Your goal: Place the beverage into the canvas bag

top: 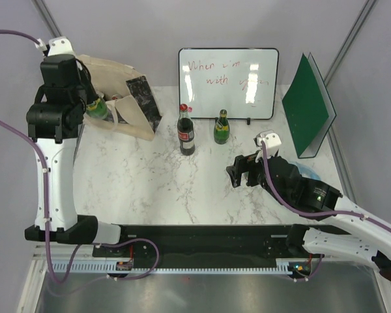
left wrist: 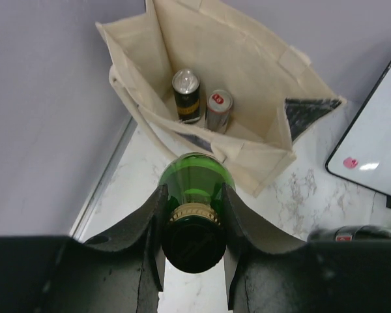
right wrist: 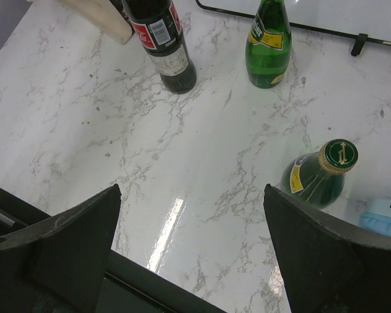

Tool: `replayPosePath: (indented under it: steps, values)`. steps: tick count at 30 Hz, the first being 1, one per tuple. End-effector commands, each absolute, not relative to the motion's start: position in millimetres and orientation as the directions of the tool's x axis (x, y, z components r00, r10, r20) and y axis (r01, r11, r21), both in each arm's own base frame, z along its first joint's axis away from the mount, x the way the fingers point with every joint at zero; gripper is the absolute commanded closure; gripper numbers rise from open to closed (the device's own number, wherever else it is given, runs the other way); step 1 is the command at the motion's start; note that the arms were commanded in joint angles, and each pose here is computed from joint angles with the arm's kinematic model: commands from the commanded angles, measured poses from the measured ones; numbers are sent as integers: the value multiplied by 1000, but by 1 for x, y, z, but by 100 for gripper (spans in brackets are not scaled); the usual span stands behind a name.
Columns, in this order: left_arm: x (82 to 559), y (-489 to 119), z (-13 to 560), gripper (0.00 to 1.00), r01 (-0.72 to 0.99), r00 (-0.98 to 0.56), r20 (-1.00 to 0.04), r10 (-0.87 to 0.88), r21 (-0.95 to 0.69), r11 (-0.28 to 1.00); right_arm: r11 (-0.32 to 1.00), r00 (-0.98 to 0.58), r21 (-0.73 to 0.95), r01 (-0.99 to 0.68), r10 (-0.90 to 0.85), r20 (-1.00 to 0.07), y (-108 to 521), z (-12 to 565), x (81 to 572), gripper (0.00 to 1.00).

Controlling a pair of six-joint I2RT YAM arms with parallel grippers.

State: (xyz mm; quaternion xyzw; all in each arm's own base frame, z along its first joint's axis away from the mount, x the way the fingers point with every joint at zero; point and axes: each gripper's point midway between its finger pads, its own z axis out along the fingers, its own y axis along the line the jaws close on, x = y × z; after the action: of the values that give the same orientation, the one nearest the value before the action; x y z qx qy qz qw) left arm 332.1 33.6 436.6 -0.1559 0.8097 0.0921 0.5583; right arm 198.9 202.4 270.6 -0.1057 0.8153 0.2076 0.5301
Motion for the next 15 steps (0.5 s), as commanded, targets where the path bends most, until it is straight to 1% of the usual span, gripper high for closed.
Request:
replayPosePath:
  steps: [1, 2, 3, 5, 11, 15]
  values:
    - [355, 40, 511, 98, -357, -115, -990, -82, -36, 933, 888, -382, 242, -392, 82, -921, 204, 287, 203, 2]
    - [369, 39, 505, 98, -357, -131, -988, -77, -25, 934, 889, -379, 240, -389, 83, -921, 203, 288, 204, 2]
    - [373, 38, 516, 98, -356, -99, -992, -78, -38, 934, 891, -378, 237, -387, 81, -922, 202, 288, 204, 2]
    - [384, 37, 517, 98, -351, -91, -993, -78, -41, 935, 892, -376, 230, -389, 74, -923, 202, 288, 204, 2]
    - [420, 36, 546, 98, -350, 28, -998, -64, -69, 934, 909, -364, 191, -370, 47, -930, 193, 289, 206, 2]
    - [445, 33, 539, 98, -347, 38, -997, -67, -76, 935, 913, -360, 184, -364, 44, -932, 190, 290, 206, 2]
